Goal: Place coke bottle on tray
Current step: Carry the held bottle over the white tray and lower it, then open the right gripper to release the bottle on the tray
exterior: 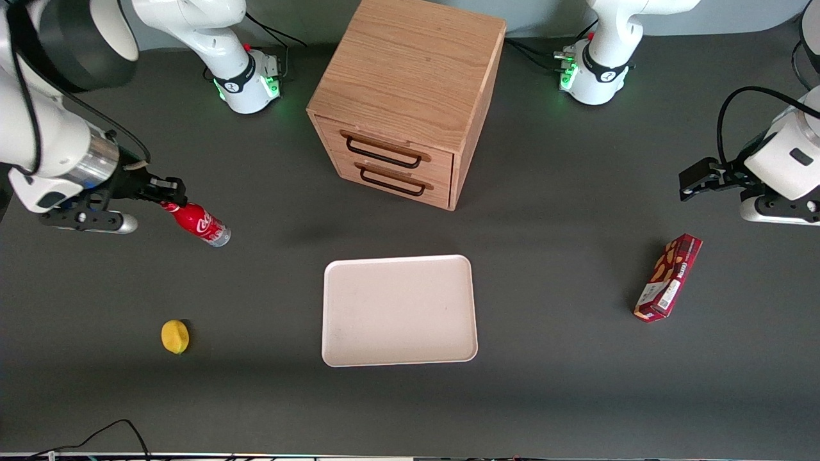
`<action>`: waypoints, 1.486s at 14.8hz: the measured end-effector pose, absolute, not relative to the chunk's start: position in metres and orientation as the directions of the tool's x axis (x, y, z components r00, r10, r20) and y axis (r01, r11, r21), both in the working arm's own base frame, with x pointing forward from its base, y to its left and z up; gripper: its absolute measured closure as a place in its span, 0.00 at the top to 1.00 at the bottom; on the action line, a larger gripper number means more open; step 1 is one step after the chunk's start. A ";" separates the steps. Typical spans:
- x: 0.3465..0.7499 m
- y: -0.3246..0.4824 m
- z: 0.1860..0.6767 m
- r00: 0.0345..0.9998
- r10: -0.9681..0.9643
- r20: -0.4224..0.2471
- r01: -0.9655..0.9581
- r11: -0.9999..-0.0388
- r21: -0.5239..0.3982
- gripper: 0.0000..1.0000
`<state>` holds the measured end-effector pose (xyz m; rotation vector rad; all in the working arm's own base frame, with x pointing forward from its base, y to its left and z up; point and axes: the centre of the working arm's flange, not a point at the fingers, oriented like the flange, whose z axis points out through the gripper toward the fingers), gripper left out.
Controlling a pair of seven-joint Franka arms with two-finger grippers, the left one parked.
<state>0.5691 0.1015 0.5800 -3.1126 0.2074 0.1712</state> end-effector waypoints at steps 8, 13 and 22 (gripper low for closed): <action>0.680 0.255 0.479 0.855 -0.480 -0.196 -0.502 -0.860 -0.088 0.31; 0.710 0.288 0.391 0.801 -0.585 -0.128 -0.597 -0.797 -0.095 0.31; 0.728 0.290 0.334 0.781 -0.621 -0.060 -0.624 -0.775 -0.098 0.31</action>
